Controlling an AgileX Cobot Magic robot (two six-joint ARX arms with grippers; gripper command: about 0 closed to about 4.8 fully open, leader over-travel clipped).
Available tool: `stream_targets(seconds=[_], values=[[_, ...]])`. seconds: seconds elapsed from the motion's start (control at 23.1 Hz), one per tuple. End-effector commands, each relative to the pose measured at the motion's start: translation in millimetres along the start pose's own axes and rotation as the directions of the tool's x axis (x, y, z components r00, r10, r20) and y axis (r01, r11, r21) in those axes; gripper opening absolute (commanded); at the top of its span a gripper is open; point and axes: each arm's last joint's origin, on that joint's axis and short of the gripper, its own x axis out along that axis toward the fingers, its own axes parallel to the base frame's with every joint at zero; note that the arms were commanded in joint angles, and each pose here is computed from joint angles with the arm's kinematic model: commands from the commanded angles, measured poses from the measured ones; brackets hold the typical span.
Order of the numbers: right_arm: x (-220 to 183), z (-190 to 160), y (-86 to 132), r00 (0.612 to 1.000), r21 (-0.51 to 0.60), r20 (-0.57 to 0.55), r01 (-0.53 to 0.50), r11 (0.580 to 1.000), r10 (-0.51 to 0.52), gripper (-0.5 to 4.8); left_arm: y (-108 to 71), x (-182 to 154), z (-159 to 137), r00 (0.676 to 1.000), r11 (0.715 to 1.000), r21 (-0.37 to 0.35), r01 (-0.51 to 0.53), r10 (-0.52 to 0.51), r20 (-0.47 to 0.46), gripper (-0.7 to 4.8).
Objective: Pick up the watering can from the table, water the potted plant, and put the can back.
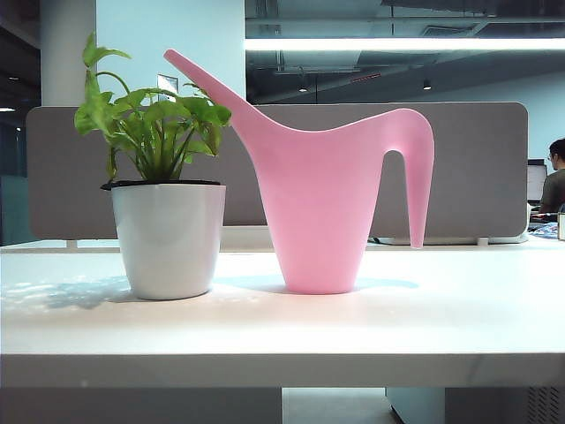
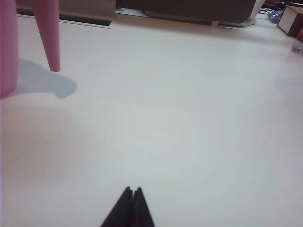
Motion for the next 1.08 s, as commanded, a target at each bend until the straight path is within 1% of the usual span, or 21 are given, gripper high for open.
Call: stream_targets(seconds=[0.04, 0.82, 0.87, 0.95, 1.08], values=[[0.5, -0.5, 0.2, 1.000, -0.003, 0.008, -0.002, 1.000, 0.002, -0.05, -0.1, 0.1, -0.5, 1.000, 1.000, 0.000, 0.003, -0.003, -0.002, 0.03], [0.5, -0.5, 0.2, 1.000, -0.003, 0.008, -0.002, 1.000, 0.002, -0.05, -0.2, 0.1, -0.5, 1.000, 1.000, 0.000, 0.004, -0.004, -0.002, 0.03], [0.5, -0.6, 0.2, 1.000, -0.003, 0.007, -0.002, 1.000, 0.002, -0.05, -0.2, 0.1, -0.5, 1.000, 1.000, -0.010, 0.006, -0.006, -0.002, 0.03], [0.5, -0.5, 0.3, 1.000, -0.003, 0.008, -0.003, 1.000, 0.003, -0.05, -0.5, 0.1, -0.4, 1.000, 0.998, -0.062, 0.016, -0.016, -0.002, 0.03], [0.5, -0.5, 0.3, 1.000, -0.003, 0.008, -0.002, 1.000, 0.002, -0.05, -0.5, 0.1, -0.4, 1.000, 0.998, -0.067, 0.016, -0.016, -0.001, 0.03]])
